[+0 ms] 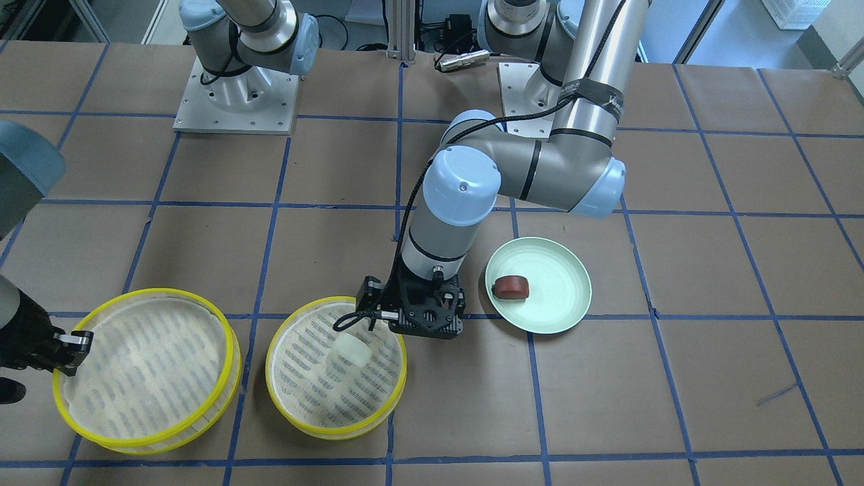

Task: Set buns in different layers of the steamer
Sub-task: 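Move the left gripper to the brown bun while the right gripper restacks the top tier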

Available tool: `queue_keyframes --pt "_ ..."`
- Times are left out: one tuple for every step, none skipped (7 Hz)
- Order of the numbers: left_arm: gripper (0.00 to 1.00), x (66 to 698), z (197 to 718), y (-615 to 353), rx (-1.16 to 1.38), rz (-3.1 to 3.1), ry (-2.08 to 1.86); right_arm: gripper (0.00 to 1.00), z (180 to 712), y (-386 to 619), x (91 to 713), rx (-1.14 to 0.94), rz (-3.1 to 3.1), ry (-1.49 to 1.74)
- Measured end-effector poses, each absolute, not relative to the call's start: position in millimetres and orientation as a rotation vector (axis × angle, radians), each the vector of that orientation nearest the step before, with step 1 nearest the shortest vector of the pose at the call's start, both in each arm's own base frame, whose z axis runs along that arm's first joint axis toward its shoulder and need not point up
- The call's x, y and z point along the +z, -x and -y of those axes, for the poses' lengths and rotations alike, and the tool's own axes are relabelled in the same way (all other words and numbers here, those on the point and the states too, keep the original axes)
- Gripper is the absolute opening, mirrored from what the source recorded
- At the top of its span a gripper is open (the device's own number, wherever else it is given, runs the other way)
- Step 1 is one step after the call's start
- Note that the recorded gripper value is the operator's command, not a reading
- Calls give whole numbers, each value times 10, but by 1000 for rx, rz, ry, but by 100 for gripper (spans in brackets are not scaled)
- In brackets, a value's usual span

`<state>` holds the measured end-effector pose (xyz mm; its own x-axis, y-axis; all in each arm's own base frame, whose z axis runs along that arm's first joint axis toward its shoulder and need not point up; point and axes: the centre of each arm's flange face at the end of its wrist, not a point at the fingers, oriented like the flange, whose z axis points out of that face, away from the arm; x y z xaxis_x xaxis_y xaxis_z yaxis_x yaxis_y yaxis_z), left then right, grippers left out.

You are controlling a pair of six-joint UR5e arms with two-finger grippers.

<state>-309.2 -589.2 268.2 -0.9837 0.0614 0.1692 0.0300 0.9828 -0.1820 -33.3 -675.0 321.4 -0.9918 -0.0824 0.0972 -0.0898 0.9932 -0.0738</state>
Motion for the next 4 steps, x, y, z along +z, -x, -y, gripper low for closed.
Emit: queue_keyframes --pt "100 2573 5825 2743 200 3004 83 12 6716 -34 3272 113 3052 -73" --pt "100 2422 5700 2394 133 3047 87 12 6628 -508 3349 91 3066 26" --pt "100 2285 5608 2033 81 3094 94 12 6511 -1013 3404 72 3073 122" --pt "100 2172 5538 1740 35 3127 80 12 6394 -1450 3401 58 3076 193"
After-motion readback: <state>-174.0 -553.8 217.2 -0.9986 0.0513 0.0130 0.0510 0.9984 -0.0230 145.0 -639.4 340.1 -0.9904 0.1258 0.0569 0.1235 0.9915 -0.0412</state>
